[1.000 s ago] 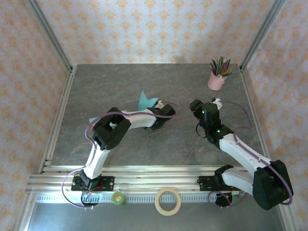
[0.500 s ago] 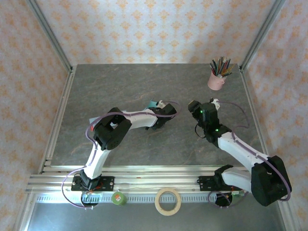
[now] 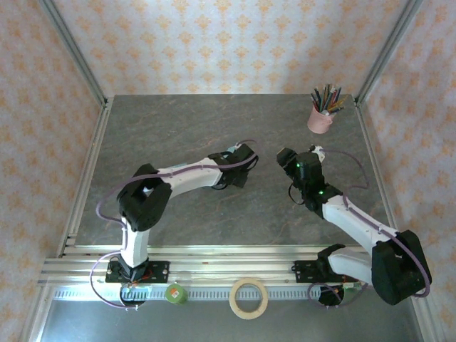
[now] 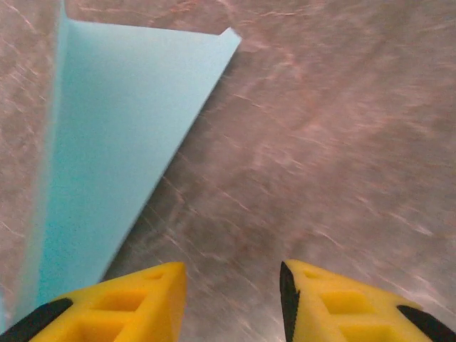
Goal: Fold a paper plane with a square sheet of paper (pick it up from the middle)
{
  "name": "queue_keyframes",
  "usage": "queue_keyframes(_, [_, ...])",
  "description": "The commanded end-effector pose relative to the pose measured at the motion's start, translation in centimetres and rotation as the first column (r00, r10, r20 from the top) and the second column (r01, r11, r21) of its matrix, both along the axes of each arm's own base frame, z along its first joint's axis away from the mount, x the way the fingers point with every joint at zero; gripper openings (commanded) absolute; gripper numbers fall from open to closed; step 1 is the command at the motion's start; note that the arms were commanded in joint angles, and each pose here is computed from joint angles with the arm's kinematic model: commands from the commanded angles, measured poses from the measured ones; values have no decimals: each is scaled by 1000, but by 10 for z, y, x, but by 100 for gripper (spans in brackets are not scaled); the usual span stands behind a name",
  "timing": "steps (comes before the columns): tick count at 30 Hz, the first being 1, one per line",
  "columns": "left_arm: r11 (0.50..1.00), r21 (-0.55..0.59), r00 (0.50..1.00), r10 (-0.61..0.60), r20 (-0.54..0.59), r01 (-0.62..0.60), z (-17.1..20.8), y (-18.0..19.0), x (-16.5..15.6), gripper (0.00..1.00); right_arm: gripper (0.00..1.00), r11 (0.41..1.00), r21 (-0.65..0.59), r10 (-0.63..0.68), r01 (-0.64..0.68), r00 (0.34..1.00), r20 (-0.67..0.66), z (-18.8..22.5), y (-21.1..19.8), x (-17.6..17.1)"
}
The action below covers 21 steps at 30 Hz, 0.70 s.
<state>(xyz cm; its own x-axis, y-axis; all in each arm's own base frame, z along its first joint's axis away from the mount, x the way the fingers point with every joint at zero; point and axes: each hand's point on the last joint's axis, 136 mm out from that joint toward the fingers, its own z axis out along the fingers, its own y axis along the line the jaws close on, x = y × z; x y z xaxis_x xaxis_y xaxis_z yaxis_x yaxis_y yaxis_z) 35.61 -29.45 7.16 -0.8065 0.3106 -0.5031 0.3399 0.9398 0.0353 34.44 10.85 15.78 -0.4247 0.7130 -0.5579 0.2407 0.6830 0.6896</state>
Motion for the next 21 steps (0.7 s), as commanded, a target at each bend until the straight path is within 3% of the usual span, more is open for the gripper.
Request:
queue_keyframes(1, [979, -202, 997, -39, -67, 25, 20, -23, -20, 46, 71, 1000, -7, -15, 16, 998, 64, 20, -4, 4])
queue_keyframes(6, [930, -368, 997, -11, -79, -19, 47, -12, -17, 49, 78, 1000, -3, -5, 5, 996, 90, 23, -3, 4])
queue_keyframes(11, [849, -503, 986, 116, -118, -160, 46, 30, 3, 55, 100, 1000, 12, -26, 25, 990, 138, 25, -9, -1])
queue_keyframes(21, [754, -580, 947, 190, -258, -309, 6, 60, 9, 55, 99, 1000, -28, 1, 3, 993, 121, 18, -7, -2])
